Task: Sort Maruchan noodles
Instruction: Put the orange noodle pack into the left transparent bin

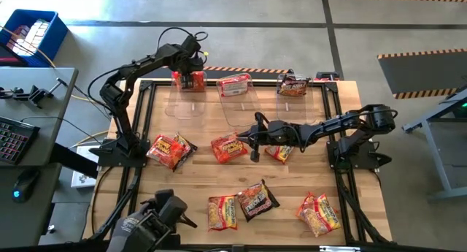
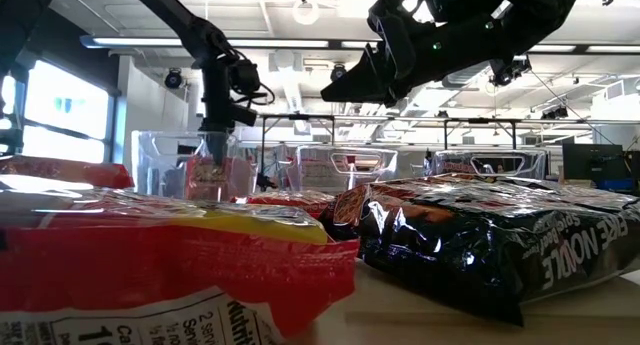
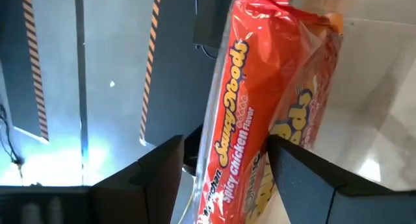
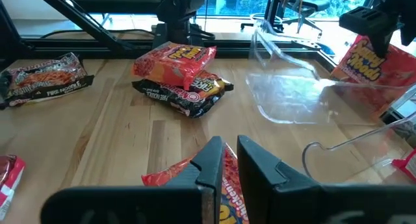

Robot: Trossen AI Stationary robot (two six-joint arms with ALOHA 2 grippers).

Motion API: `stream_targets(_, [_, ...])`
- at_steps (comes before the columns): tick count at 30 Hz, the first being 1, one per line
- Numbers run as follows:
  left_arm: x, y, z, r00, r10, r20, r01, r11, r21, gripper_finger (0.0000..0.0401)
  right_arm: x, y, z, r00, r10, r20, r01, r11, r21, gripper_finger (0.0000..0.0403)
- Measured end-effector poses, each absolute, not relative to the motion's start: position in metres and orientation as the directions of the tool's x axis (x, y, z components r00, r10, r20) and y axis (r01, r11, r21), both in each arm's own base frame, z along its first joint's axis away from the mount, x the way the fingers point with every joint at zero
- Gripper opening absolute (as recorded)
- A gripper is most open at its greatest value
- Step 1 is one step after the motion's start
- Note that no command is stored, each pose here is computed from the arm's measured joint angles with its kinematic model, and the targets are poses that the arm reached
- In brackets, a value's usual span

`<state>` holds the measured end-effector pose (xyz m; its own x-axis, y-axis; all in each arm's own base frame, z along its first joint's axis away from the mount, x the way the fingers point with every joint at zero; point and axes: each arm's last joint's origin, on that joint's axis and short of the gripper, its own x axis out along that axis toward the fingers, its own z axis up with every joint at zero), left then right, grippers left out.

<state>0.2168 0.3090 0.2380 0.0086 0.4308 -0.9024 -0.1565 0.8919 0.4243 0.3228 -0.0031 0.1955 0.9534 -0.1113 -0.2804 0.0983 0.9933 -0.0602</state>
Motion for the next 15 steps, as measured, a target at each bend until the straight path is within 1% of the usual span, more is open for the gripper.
stream_targets(4, [0.214,0.306,0.251,0.041,0.457,-0.889,-0.169,0.88,0.444,0.0213,0.323,-0.003,0.196,0.953,-0.111,-0.28,0.098,0.993,-0.06,0.003])
stream_targets(7, [0.212,0.304,0.257,0.078,0.449,-0.89,-0.193,0.883,0.428,0.0213,0.323,-0.003,0.195,0.953,-0.111,-0.281,0.098,0.993,-0.06,0.003])
stream_targets(11, [0.211,0.305,0.255,0.097,0.433,-0.896,-0.223,0.887,0.404,0.0213,0.323,-0.003,0.196,0.953,-0.111,-0.28,0.098,0.993,-0.059,0.003])
stream_targets(15, [0.211,0.306,0.251,0.089,0.418,-0.904,-0.226,0.893,0.39,0.0213,0.323,-0.003,0.195,0.953,-0.111,-0.281,0.1,0.994,-0.053,0.003])
